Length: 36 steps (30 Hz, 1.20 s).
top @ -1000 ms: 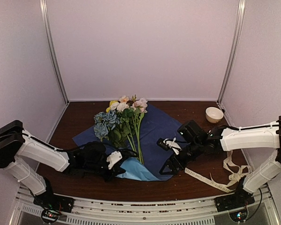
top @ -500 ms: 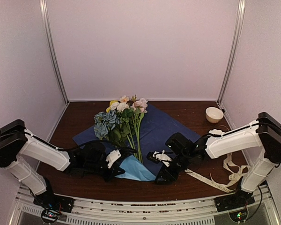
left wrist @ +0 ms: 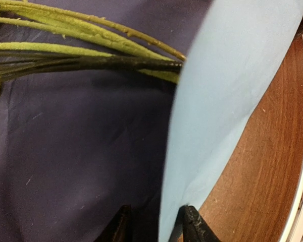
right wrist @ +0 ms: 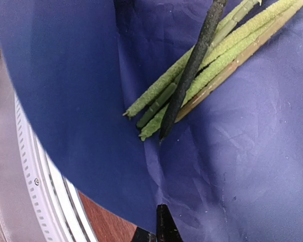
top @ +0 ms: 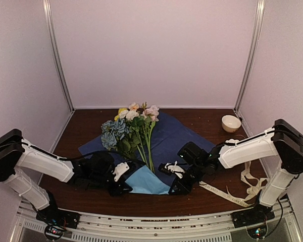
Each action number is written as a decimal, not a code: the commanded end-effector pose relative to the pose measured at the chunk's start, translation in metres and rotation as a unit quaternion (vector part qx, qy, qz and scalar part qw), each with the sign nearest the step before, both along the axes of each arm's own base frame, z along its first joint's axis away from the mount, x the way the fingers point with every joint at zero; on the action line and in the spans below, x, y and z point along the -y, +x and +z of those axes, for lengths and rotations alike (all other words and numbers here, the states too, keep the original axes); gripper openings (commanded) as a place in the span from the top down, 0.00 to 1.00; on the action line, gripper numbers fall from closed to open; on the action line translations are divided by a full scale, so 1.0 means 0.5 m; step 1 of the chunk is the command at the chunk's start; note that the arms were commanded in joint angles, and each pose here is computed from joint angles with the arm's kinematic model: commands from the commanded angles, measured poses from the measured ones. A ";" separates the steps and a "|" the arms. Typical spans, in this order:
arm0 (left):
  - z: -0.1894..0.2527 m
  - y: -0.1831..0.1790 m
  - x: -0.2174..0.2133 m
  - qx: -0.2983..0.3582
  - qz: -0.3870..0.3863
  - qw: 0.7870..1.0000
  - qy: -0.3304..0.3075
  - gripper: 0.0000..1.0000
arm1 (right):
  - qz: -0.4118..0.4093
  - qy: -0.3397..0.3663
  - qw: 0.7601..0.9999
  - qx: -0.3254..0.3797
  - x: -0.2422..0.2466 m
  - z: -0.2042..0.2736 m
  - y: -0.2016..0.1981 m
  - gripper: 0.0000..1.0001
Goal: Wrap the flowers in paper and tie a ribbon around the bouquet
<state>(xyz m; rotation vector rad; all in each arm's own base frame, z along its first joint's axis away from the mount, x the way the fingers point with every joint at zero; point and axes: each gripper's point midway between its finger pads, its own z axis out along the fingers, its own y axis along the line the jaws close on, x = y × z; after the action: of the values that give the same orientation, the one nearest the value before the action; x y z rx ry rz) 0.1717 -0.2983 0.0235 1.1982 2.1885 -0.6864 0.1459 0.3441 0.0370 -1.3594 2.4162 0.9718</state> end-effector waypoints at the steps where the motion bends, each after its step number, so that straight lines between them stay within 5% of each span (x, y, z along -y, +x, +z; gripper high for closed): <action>1: 0.008 0.004 -0.033 -0.001 0.029 0.999 0.024 0.64 | 0.009 0.002 1.000 -0.015 0.007 0.037 -0.011 1.00; 12: -0.011 -0.014 -0.021 -0.030 0.017 0.999 0.010 0.69 | -0.017 -0.005 0.999 -0.042 0.026 0.063 0.038 1.00; 18: -0.023 -0.019 -0.019 -0.052 0.023 0.998 0.014 1.00 | -0.040 -0.028 0.995 -0.090 0.043 0.033 0.050 1.00; 27: -0.044 -0.017 -0.042 -0.076 0.044 0.995 0.050 1.00 | -0.108 -0.091 0.981 -0.135 0.100 -0.028 0.078 1.00; 36: -0.092 -0.026 -0.066 -0.134 0.056 0.982 0.117 1.00 | -0.156 -0.163 0.969 -0.103 0.149 -0.073 0.118 1.00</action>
<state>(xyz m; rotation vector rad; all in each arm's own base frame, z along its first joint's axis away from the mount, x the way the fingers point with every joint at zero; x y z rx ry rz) 0.1739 -0.3005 0.0155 1.1320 2.3583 -0.7157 0.1952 0.3063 0.0220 -1.0400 2.7962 0.9820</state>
